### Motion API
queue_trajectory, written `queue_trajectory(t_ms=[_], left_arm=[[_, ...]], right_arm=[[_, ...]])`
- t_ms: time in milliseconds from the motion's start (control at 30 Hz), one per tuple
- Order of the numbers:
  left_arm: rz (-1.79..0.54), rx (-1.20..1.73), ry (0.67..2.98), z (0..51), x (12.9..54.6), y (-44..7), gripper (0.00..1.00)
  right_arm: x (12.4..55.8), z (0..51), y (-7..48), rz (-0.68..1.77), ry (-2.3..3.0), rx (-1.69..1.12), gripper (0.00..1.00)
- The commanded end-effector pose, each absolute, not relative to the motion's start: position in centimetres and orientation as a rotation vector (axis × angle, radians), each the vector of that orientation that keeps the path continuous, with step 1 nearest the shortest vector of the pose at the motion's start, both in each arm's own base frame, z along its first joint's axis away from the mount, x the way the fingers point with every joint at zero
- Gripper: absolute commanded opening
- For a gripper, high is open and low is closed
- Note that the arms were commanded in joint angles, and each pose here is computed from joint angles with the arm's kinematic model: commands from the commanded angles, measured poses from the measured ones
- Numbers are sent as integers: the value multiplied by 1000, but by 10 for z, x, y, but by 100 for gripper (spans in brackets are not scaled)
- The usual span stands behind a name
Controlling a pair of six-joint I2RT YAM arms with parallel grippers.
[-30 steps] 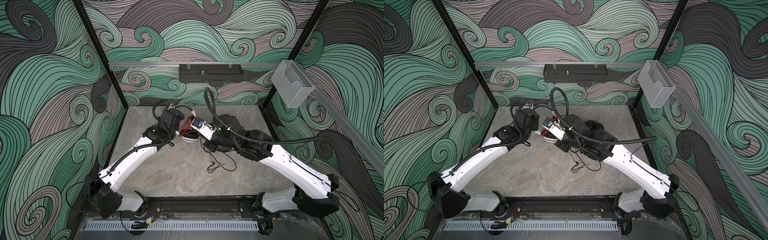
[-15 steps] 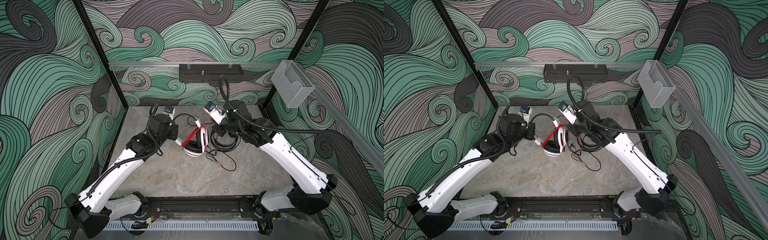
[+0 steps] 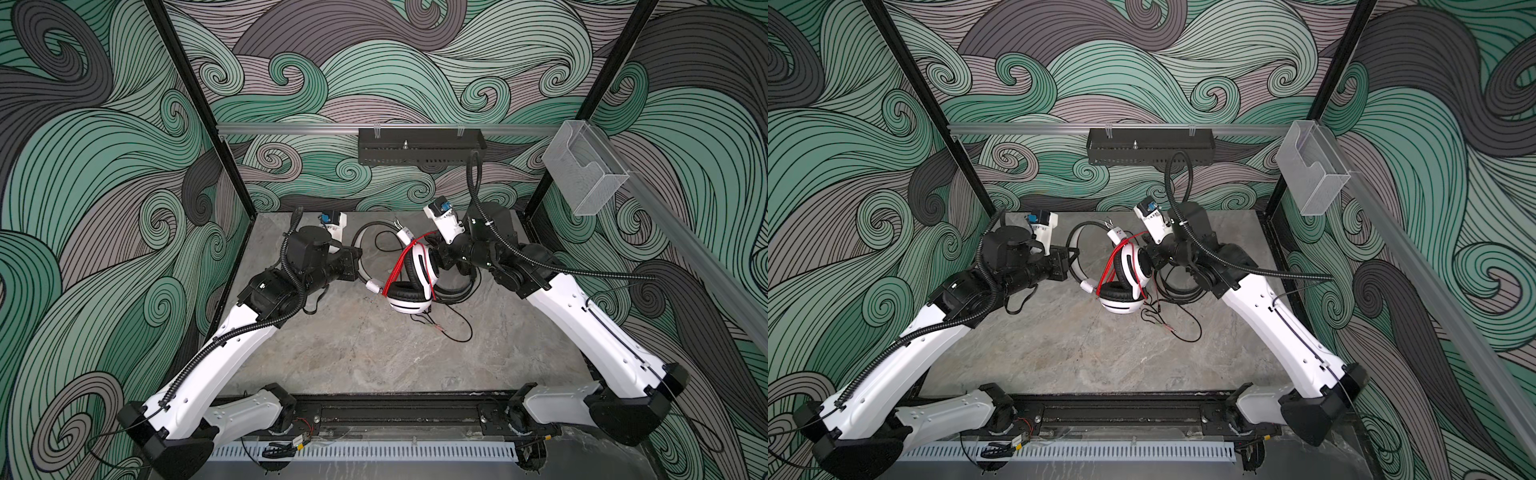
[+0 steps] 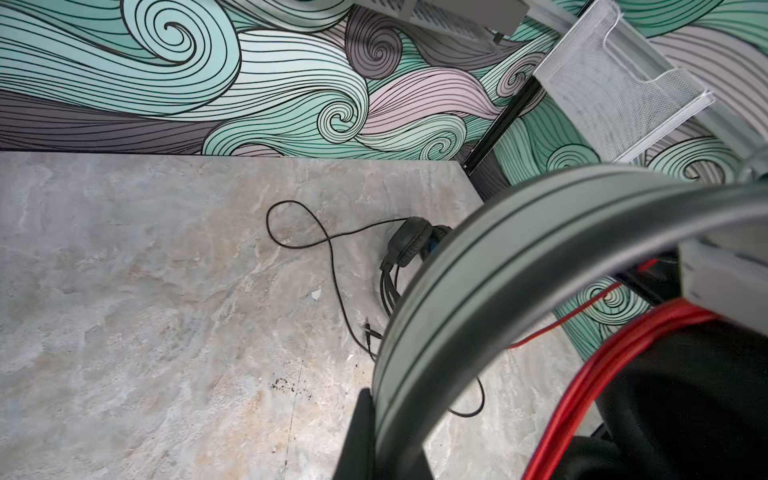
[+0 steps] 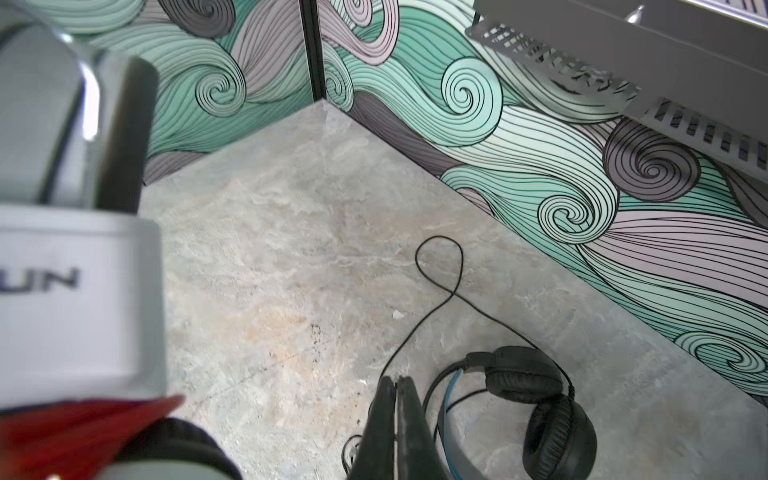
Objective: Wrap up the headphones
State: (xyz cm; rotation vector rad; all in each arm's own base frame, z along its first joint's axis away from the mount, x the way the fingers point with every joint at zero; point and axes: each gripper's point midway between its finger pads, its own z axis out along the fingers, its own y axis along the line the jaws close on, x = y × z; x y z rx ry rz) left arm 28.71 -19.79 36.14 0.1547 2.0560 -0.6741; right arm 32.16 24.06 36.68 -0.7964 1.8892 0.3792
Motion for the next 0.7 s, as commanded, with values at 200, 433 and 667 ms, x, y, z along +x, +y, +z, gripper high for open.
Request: queue_trajectory(t_ms=[200,433,667], left_arm=[[-1000,151,1751,494,265,-213,0],[-1142,106,1661,537,260,-217,0],[-1242,61,1526,591,258,-214,0]], right_arm=[[326,403,255,700,1674,-673,17],[323,401,275,932,1618,-646,23],[322,372,279,1028,1670,-584,20]])
